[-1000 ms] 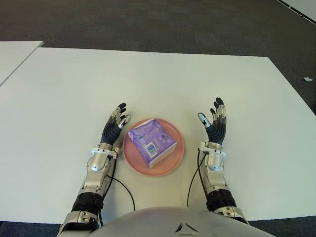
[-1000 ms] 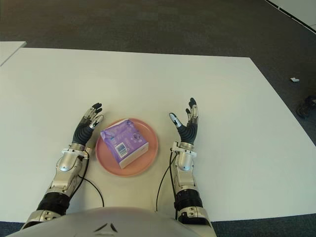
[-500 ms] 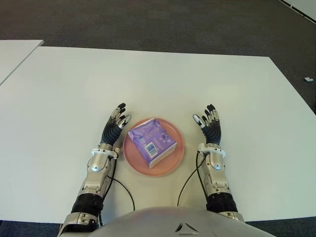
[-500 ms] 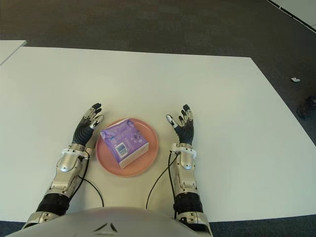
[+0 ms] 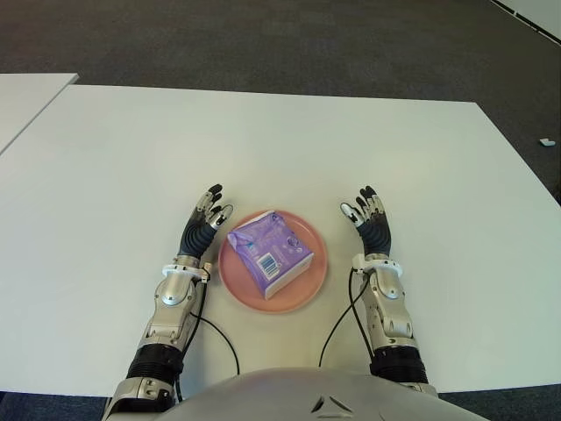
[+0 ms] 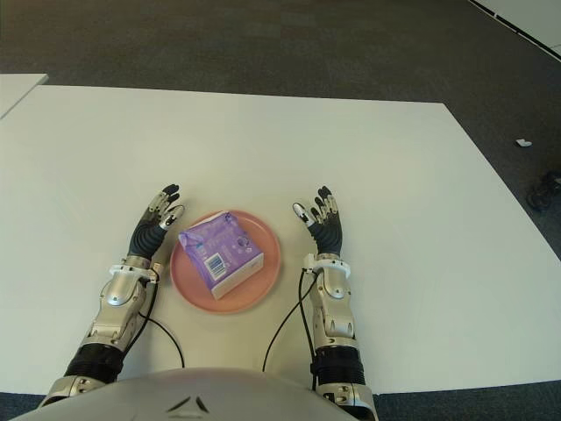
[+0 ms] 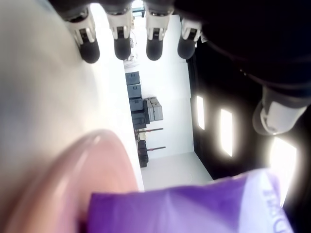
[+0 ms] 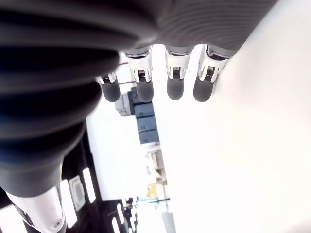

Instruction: Put the tissue paper into the plate.

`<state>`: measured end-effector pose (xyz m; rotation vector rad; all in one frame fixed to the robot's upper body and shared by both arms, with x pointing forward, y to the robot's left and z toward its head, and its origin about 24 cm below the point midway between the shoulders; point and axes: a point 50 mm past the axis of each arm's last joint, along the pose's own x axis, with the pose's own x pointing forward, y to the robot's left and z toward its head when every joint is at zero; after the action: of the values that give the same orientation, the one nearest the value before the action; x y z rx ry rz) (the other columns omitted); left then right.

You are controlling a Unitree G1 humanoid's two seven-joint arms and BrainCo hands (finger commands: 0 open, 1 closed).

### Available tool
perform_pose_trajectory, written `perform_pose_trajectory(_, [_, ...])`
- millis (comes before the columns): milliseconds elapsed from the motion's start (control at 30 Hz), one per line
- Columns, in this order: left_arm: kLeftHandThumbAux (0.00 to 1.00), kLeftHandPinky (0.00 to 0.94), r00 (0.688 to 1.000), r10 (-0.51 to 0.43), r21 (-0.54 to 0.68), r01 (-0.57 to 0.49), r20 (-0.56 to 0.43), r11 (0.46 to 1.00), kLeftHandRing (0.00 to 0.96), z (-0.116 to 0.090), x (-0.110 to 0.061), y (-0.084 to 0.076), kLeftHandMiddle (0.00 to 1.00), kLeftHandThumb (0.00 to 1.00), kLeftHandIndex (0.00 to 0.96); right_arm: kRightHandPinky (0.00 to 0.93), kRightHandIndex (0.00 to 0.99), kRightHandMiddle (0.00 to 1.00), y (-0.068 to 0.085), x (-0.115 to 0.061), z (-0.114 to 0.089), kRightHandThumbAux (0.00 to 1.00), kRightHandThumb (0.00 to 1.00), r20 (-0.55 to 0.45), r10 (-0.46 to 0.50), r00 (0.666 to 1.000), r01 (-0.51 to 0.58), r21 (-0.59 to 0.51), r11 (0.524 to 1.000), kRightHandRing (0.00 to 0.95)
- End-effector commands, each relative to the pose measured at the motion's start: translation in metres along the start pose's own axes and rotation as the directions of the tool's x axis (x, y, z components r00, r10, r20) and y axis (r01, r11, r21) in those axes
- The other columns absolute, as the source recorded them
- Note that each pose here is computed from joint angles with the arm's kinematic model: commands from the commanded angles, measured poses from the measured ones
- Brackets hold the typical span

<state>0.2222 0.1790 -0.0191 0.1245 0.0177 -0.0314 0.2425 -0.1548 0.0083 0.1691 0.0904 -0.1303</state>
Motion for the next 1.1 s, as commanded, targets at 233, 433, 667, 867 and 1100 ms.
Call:
perform_pose_trajectory(233, [0.432,0.000,0.992,0.024,-0.005,-0.025,-0.122,1.000,0.000,-0.023,-0.016,-0.002,0.000,0.000,0.000,0.045,0.000,0.000,0.001,-0.008,-0.024,0.737,0.170,-0.156,0.033,0.987,-0.023,0.060,0.998,0.000])
perform_pose_trajectory(433, [0.437,0.000,0.993,0.024,-0.002,-0.025,-0.115,1.000,0.000,-0.023,-0.017,-0.002,0.000,0.000,0.000,0.043,0.000,0.000,0.003,-0.009,-0.026,0.739,0.168,-0.177,0.102,0.979,-0.098,0.027,0.995,0.000])
perform_pose_trajectory(667, [0.432,0.000,0.995,0.008,-0.006,-0.008,-0.103,1.000,0.000,-0.022,-0.017,-0.004,0.000,0.000,0.000,0.056,0.000,0.000,0.007,-0.011,-0.024,0.761,0.140,-0.185,0.164,0.969,-0.171,-0.020,0.985,0.006])
perform_pose_trajectory(867, [0.425,0.000,0.995,-0.002,-0.012,0.001,-0.096,1.000,0.000,-0.022,-0.017,-0.004,0.000,0.000,0.000,0.060,0.000,0.003,0.011,-0.013,-0.022,0.766,0.132,-0.177,0.219,0.959,-0.235,-0.070,0.970,0.017])
perform_pose_trajectory(1100, [0.418,0.000,0.995,-0.002,-0.012,0.001,-0.100,1.000,0.000,-0.022,-0.017,-0.004,0.000,0.000,0.000,0.044,0.000,0.003,0.014,-0.014,-0.031,0.724,0.097,-0.174,0.259,0.950,-0.283,-0.134,0.950,0.015])
